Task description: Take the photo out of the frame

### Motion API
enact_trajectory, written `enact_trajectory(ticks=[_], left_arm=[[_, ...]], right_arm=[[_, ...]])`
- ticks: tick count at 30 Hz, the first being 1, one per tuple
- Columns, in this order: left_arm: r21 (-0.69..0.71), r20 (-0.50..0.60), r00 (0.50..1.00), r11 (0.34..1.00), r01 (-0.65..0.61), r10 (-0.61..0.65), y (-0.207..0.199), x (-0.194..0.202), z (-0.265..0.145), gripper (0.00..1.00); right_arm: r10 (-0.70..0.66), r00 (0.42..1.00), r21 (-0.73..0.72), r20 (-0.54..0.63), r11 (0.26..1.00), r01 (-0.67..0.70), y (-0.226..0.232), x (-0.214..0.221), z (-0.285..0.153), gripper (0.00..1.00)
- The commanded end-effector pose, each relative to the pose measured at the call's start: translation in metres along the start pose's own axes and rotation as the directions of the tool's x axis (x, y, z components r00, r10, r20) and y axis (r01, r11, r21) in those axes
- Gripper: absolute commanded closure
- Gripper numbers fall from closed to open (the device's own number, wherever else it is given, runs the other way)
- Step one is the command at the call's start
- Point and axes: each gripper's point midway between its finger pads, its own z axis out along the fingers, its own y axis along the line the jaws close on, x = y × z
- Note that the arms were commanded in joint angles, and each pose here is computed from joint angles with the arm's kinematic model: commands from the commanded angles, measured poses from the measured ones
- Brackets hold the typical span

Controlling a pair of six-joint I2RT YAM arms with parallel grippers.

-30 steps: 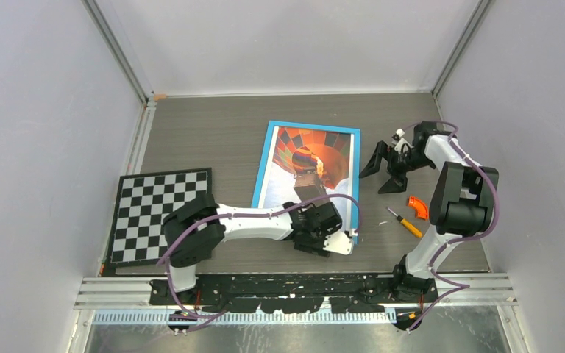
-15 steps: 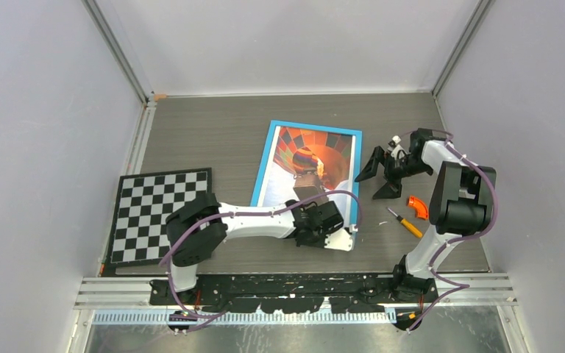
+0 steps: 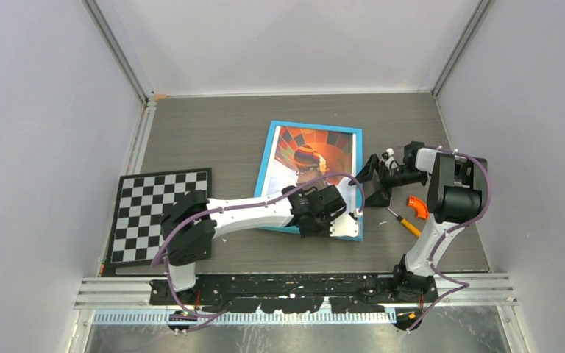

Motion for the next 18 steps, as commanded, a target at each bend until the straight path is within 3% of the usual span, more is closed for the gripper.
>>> enact_trajectory(ticks=[1, 11, 18], left_arm=[[-0.076, 0.159, 0.986, 0.996, 0.052, -0.040, 0.024, -0.042, -0.045, 1.00], [-0.042, 0.241, 0.966, 0.993, 0.112, -0.099, 0.025, -0.055, -0.054, 1.00], [0.007, 0.293, 0.943, 0.986, 0.165, -0.160, 0.028, -0.065, -0.060, 1.00]], right_arm=[[0.034, 0.999, -0.129, -0.018, 0.991, -0.036, 0.014, -0.001, 0.007, 0.02], [0.068, 0.997, -0.268, -0.036, 0.961, -0.076, 0.025, -0.004, 0.023, 0.16], [0.075, 0.995, -0.287, -0.065, 0.953, -0.091, 0.025, 0.002, 0.027, 0.34]])
